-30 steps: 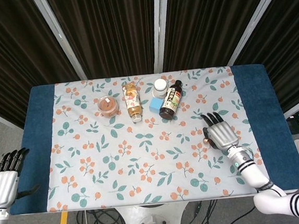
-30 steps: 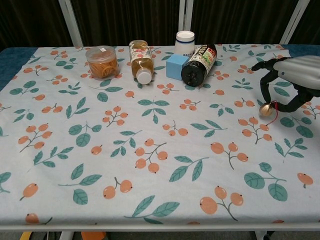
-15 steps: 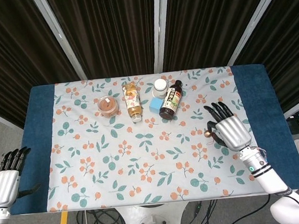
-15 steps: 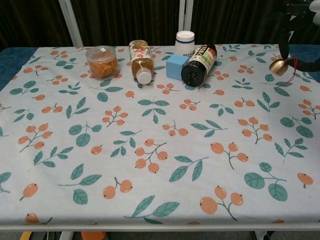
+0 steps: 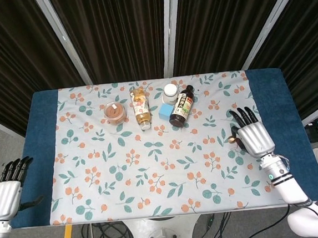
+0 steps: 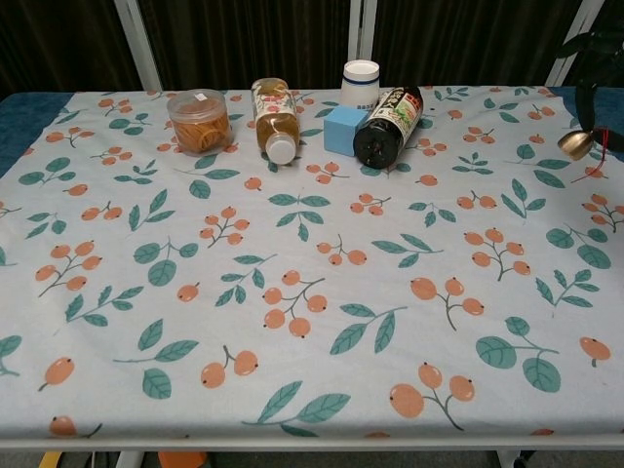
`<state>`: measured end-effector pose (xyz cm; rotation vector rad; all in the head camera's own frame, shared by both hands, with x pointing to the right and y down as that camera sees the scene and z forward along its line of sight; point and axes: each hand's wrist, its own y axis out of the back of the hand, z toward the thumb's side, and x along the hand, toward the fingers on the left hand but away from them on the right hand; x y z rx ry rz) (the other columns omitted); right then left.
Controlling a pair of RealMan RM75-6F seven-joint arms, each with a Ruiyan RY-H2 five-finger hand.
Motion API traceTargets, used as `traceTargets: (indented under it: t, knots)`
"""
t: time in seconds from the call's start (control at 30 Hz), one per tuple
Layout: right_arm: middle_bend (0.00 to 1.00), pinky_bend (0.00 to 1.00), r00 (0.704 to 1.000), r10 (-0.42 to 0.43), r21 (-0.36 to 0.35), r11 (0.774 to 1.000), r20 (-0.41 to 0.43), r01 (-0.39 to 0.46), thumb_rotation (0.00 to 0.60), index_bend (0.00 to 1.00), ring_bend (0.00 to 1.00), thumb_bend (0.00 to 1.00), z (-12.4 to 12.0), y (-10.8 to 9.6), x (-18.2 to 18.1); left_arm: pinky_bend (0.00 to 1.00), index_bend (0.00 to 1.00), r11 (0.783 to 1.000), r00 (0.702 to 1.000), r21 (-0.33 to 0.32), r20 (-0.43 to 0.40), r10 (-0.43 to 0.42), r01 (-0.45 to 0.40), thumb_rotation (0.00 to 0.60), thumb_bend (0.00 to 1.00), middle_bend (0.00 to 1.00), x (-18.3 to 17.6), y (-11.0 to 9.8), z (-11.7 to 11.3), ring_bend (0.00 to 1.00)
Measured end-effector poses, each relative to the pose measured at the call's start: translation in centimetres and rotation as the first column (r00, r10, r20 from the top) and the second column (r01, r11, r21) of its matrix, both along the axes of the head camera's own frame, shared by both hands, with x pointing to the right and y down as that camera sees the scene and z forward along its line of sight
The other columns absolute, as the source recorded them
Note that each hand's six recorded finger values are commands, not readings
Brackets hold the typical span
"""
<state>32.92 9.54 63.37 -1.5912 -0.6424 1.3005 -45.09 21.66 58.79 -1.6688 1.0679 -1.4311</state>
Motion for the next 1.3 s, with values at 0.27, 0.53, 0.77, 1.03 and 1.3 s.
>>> traceTargets:
  t: [0.27, 0.53, 0.77, 1.03, 1.3]
  knots:
    - [0.12, 0.00, 0.999, 0.022, -0.053, 0.998, 0.035, -0.020, 0.600, 0.75, 0.00, 0.37, 1.0, 0.6, -0.4, 0.04, 0.06, 1.000, 1.000, -0.005, 0.000, 0.000, 0.000, 0.600, 0.00, 0.05, 0.0, 0.0, 0.2, 0.00]
    - [0.12, 0.00, 1.000, -0.003, -0.085, 0.996, -0.011, 0.002, 0.600, 0.75, 0.00, 0.37, 3.1, 0.9, -0.8, 0.04, 0.06, 1.000, 1.000, -0.011, 0.001, 0.002, -0.002, 0.600, 0.00, 0.05, 0.1, 0.1, 0.3, 0.00]
    - [0.12, 0.00, 0.999, -0.017, -0.139, 0.990, -0.030, 0.013, 0.600, 0.74, 0.00, 0.36, 5.1, 0.8, -1.6, 0.04, 0.06, 1.000, 1.000, -0.009, 0.001, -0.003, 0.003, 0.600, 0.00, 0.05, -0.1, 0.2, 0.3, 0.00]
    - [0.12, 0.00, 0.998, -0.034, -0.169, 0.985, -0.054, 0.025, 0.600, 0.74, 0.00, 0.36, 6.7, 0.8, -2.4, 0.04, 0.06, 1.000, 1.000, -0.007, -0.003, -0.006, 0.006, 0.600, 0.00, 0.05, -0.3, 0.2, 0.2, 0.00]
    - [0.12, 0.00, 0.996, -0.046, -0.181, 0.983, -0.075, 0.032, 0.600, 0.74, 0.00, 0.36, 7.2, 0.8, -2.6, 0.04, 0.06, 1.000, 1.000, -0.002, -0.005, -0.009, 0.009, 0.600, 0.00, 0.05, -0.4, 0.2, 0.1, 0.00]
